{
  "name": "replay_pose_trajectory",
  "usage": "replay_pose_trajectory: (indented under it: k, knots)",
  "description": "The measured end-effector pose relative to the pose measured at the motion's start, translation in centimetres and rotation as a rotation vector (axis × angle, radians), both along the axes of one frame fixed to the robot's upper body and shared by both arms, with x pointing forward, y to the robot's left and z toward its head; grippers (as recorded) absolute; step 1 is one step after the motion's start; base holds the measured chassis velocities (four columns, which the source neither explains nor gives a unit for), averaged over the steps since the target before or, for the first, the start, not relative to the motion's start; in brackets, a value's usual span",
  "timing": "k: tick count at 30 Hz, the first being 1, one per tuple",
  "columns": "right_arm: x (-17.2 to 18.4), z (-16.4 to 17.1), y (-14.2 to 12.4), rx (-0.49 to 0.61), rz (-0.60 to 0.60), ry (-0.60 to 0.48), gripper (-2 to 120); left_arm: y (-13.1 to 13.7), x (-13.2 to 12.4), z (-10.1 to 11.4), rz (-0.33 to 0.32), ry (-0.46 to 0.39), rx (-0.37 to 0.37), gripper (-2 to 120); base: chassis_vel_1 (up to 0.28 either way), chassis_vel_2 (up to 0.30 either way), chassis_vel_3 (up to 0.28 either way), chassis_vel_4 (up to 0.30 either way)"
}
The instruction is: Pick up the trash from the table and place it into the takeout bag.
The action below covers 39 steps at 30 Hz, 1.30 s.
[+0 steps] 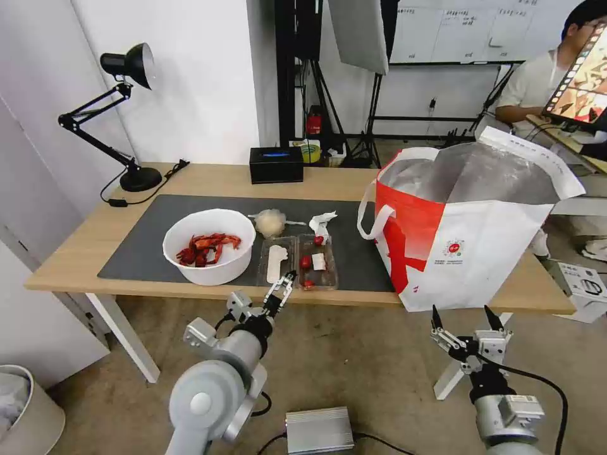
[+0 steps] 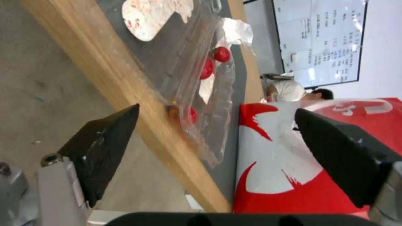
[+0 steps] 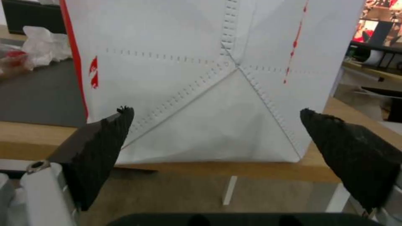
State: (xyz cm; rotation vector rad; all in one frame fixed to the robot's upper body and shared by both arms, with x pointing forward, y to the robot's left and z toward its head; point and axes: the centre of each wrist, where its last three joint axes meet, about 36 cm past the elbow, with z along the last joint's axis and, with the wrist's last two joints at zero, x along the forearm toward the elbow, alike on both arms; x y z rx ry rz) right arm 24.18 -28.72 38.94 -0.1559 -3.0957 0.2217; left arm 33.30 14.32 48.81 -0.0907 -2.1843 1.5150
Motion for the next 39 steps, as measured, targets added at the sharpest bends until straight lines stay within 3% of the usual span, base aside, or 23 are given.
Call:
replay_pose_trajectory:
  k: [39]
  knots:
    - [-0.1, -1.0, -0.4, 0.013, -0.018, 0.015, 100, -2.2, 2.9, -3.2, 0.030, -0.005, 0.022, 100, 0.000, 0.000, 0.000, 0.000]
